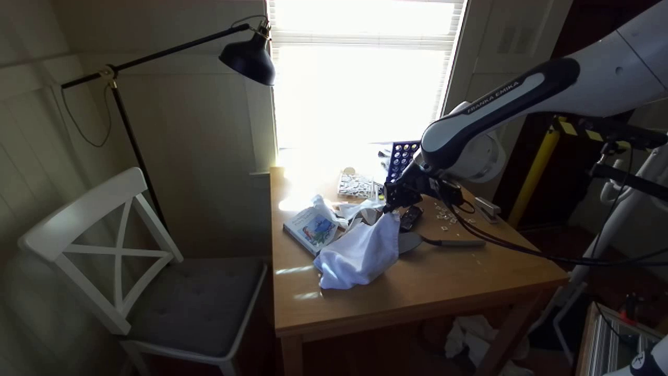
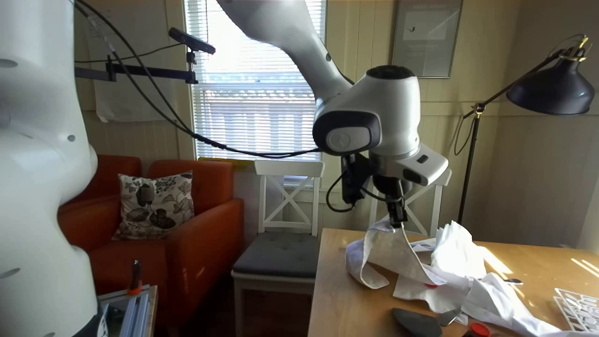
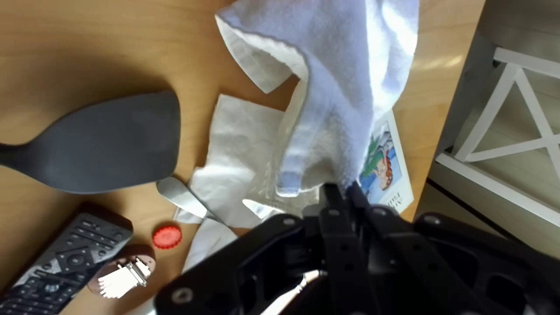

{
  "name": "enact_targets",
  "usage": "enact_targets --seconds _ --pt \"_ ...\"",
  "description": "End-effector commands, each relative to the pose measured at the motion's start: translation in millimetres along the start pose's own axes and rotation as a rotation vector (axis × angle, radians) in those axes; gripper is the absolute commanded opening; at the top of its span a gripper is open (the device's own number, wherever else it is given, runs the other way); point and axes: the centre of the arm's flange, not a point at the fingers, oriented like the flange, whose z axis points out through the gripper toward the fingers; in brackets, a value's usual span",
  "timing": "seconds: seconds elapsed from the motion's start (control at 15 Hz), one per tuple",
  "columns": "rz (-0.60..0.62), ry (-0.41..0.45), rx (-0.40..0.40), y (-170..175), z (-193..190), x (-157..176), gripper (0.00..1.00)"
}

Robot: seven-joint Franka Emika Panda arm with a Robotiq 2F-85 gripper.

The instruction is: Fold the towel

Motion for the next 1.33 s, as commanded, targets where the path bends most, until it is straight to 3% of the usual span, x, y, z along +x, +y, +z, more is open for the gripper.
enact_targets --seconds 0.0,0.27,0.47,0.93,1.27 --pt "0.015 -0.077 -0.036 -2 17 -5 0.01" --pt "0.205 -0.031 -0.096 9 36 5 0.01" --pt "0.368 0.020 -0.094 14 57 25 0.01" --pt "0.570 0.078 -0.099 -9 102 86 0.01" --pt "0.622 -0.197 -0.232 -25 152 103 0.01"
